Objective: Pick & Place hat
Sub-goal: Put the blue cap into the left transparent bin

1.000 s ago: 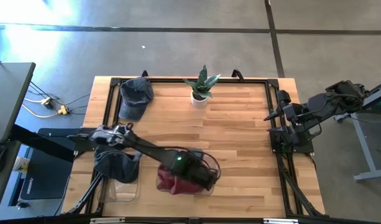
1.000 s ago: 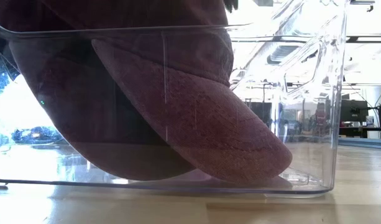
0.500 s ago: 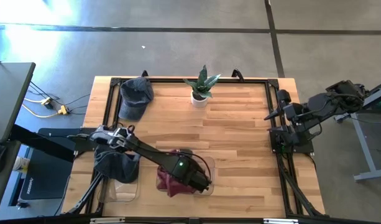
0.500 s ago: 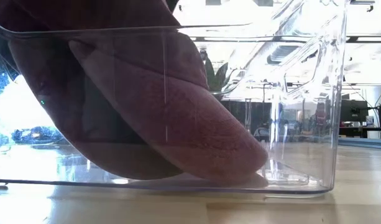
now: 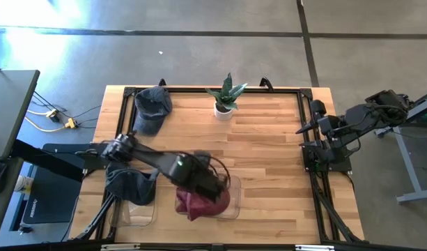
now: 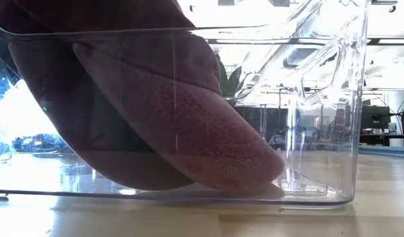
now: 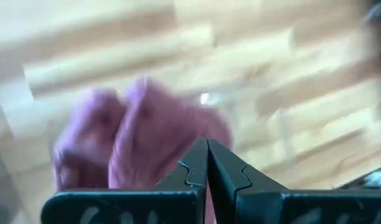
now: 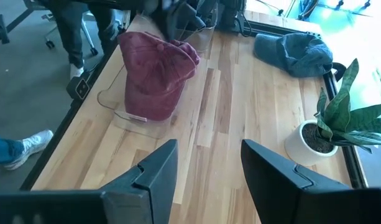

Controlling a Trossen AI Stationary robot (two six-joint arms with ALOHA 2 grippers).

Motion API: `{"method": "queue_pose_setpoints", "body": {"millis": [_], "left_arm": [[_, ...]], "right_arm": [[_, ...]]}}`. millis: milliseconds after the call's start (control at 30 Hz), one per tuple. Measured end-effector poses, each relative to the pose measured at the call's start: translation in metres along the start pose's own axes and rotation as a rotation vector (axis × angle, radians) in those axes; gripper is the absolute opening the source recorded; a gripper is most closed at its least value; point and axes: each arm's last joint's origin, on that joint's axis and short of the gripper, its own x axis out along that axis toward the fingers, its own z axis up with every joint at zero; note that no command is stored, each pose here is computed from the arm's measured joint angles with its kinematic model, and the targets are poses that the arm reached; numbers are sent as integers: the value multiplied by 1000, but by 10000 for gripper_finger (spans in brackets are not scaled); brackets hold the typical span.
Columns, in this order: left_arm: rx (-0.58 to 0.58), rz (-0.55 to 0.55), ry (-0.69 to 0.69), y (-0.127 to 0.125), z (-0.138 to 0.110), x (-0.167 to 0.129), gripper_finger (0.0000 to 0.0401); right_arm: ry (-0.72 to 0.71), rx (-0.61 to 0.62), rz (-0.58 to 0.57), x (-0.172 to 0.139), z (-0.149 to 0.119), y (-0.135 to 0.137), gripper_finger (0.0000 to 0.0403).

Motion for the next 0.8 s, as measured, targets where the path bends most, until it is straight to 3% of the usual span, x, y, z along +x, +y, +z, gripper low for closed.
{"method": "queue_pose_setpoints", "body": {"millis": [200, 367, 600, 800], "left_arm": [[13, -51, -72, 10, 52, -22, 16], [143, -28, -23, 24, 113, -20, 64], [427, -10, 78, 43, 185, 3, 166], [560, 93, 150, 65, 218, 38, 219]], "right_arm": [[-9, 4, -27, 1, 2, 0, 172], [-58, 46, -50, 2, 7, 0, 174], [-125, 126, -102, 5, 15, -1, 174], [-134, 217, -154, 8, 17, -1, 173]]}}
